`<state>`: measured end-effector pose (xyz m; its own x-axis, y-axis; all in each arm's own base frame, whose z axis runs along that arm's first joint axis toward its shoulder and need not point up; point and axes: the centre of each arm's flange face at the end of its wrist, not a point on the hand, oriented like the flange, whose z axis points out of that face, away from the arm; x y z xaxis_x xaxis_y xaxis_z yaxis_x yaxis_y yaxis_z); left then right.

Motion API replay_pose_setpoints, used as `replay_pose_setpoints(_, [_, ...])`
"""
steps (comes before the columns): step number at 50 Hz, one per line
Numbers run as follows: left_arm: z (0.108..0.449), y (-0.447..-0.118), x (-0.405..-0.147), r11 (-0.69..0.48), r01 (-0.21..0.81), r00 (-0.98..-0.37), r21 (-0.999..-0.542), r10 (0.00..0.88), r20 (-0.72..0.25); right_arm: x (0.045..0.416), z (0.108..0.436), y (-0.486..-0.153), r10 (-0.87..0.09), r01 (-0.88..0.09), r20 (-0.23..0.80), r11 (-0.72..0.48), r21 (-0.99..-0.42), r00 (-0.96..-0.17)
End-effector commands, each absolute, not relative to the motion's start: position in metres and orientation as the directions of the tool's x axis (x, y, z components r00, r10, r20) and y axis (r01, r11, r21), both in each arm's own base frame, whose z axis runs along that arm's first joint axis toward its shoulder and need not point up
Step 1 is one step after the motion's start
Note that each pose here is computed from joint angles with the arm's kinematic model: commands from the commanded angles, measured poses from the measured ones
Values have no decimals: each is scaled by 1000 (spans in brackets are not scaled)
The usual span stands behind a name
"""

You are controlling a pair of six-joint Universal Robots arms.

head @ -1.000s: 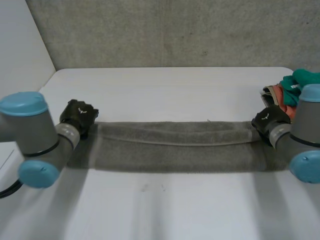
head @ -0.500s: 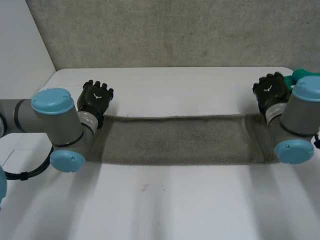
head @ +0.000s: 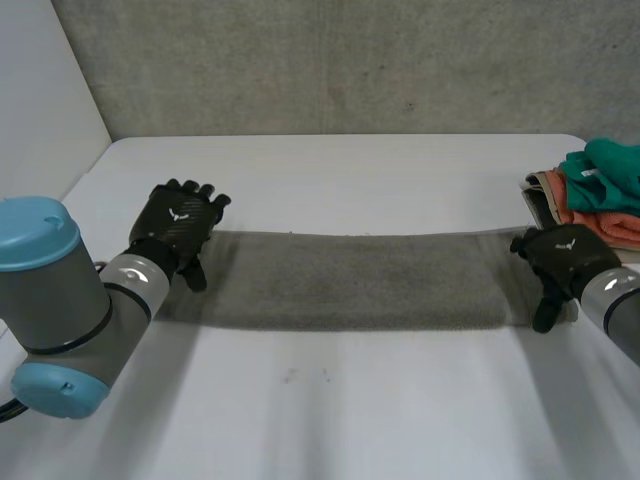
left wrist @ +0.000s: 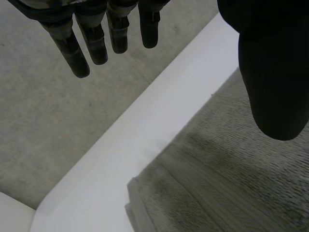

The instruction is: Fold the laundry.

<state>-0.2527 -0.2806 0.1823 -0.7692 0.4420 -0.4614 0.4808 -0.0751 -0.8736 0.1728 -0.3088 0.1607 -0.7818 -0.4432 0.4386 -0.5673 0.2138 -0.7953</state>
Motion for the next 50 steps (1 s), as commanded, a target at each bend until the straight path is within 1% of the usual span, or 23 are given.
replay_pose_setpoints(1, [175,-280,-252,-59,489,-764,-870,452,-460,170,122,-323,-445,-579,446,223,-785,-776])
replay_pose_setpoints(6, [175,-280,-252,-58,489,-763,-870,454,-459,163,110,-340,-414,-586,472,211,-783,-779])
replay_pose_setpoints(9, [175,-280,-252,-58,489,-763,-870,454,-459,155,113,-344,-392,-600,496,209,-772,-775])
replay_pose_setpoints(10, [174,-280,-252,-57,490,-763,-870,455,-459,147,114,-346,-367,-615,521,213,-760,-771])
replay_pose_setpoints(13, [174,-279,-252,-57,490,-762,-870,458,-459,132,128,-351,-311,-629,560,197,-752,-768])
replay_pose_setpoints(14, [174,-278,-251,-56,491,-761,-869,457,-460,123,143,-354,-269,-643,592,177,-745,-760])
replay_pose_setpoints(17, [175,-276,-249,-55,491,-762,-869,456,-460,106,162,-358,-213,-666,633,163,-728,-744])
replay_pose_setpoints(18, [177,-276,-249,-57,489,-764,-870,453,-459,97,169,-360,-189,-692,667,158,-704,-721])
replay_pose_setpoints(21, [181,-274,-245,-60,487,-769,-871,444,-460,90,171,-362,-183,-738,715,151,-658,-675])
replay_pose_setpoints(22, [181,-274,-244,-60,488,-769,-871,443,-461,89,173,-364,-180,-768,747,140,-624,-640])
replay_pose_setpoints(27, [183,-275,-236,-48,488,-780,-872,425,-460,94,181,-367,-173,-820,802,86,-566,-571])
replay_pose_setpoints(29, [185,-277,-233,-45,486,-786,-873,413,-459,110,186,-365,-182,-824,808,27,-566,-561])
replay_pose_setpoints(30, [185,-278,-232,-45,486,-788,-873,410,-460,137,193,-359,-203,-820,813,-66,-568,-546])
replay_pose_setpoints(32, [189,-281,-228,-45,480,-797,-876,395,-457,175,200,-349,-231,-801,819,-193,-567,-525])
replay_pose_setpoints(33, [190,-282,-227,-46,477,-801,-878,389,-455,186,203,-346,-235,-790,823,-237,-565,-517])
replay_pose_setpoints(34, [192,-283,-226,-47,472,-805,-880,383,-452,216,210,-335,-245,-754,831,-348,-557,-500])
replay_pose_setpoints(36, [198,-284,-224,-53,456,-817,-888,372,-441,238,215,-325,-255,-716,837,-433,-547,-485])
replay_pose_setpoints(37, [200,-284,-223,-56,450,-820,-891,369,-438,261,217,-315,-266,-666,841,-518,-537,-471])
replay_pose_setpoints(40, [207,-283,-222,-63,427,-834,-902,359,-420,295,209,-297,-315,-572,842,-624,-532,-438])
replay_pose_setpoints(41, [208,-283,-222,-66,425,-834,-903,359,-419,320,202,-282,-360,-494,839,-685,-535,-409])
replay_pose_setpoints(44, [210,-282,-222,-67,420,-837,-905,356,-415,355,191,-255,-428,-371,832,-752,-545,-354])
replay_pose_setpoints(45, [210,-281,-222,-65,421,-837,-905,357,-415,373,182,-242,-470,-309,824,-770,-558,-317])
replay_pose_setpoints(50, [206,-281,-222,-60,422,-836,-905,361,-414,412,145,-222,-556,-217,797,-770,-601,-237])
